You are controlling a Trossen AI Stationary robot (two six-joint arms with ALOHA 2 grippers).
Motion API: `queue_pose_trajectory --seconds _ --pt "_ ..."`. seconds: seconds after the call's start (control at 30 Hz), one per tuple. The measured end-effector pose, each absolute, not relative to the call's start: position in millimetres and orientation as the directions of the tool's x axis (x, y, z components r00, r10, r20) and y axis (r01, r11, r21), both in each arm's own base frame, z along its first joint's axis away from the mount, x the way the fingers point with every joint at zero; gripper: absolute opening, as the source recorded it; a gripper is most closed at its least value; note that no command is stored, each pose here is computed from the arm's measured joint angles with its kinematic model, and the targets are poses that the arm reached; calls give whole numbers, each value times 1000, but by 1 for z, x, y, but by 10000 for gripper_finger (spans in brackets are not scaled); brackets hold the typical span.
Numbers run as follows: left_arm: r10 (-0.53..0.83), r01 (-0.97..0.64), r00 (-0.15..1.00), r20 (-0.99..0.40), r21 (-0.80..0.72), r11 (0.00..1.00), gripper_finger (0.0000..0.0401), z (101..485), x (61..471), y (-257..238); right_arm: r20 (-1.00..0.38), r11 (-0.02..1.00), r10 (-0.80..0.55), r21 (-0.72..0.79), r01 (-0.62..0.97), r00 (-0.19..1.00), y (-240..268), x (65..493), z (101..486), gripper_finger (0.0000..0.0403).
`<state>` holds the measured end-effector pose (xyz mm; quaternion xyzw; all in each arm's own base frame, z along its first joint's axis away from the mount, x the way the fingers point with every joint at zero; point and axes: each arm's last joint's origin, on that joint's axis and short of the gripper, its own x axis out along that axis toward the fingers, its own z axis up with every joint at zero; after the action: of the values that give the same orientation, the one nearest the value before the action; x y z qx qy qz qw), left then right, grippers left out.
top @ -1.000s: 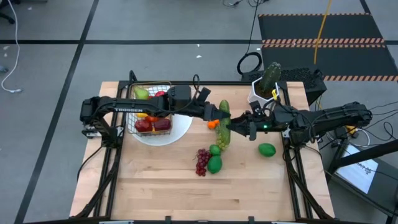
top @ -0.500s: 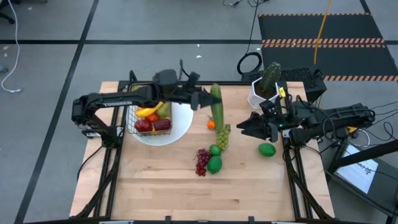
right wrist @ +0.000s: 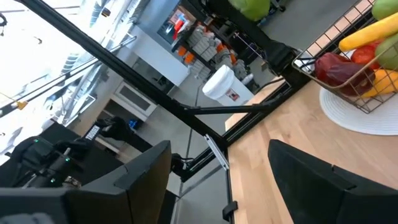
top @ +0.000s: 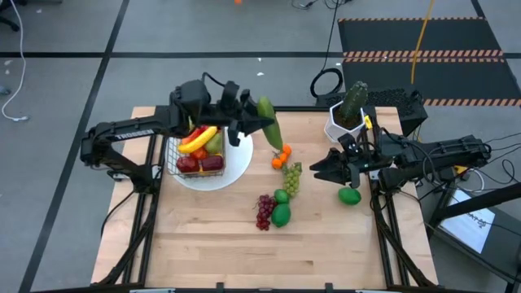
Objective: Build produce basket
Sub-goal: Put the green cucumber into the wire basket
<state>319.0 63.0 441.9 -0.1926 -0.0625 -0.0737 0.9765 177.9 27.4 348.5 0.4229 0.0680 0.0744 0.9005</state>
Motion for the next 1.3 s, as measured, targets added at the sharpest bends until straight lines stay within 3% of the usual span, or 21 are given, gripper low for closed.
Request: queue_pose_trajectory --seconds 0.47,0.8,1.07,1.3 --pt "-138 156 975 172 -97 983 175 448 314 56 -59 634 187 769 -74 981 27 178 348 262" --pt "-165 183 971 171 -96 978 175 448 315 47 -60 637 163 769 -59 985 27 178 348 262" --pt "-189 218 968 166 -178 960 175 448 316 39 -69 638 163 768 -52 984 27 178 348 262" --pt "-210 242 970 121 -447 861 175 443 318 33 -128 626 167 780 -5 978 27 178 342 262"
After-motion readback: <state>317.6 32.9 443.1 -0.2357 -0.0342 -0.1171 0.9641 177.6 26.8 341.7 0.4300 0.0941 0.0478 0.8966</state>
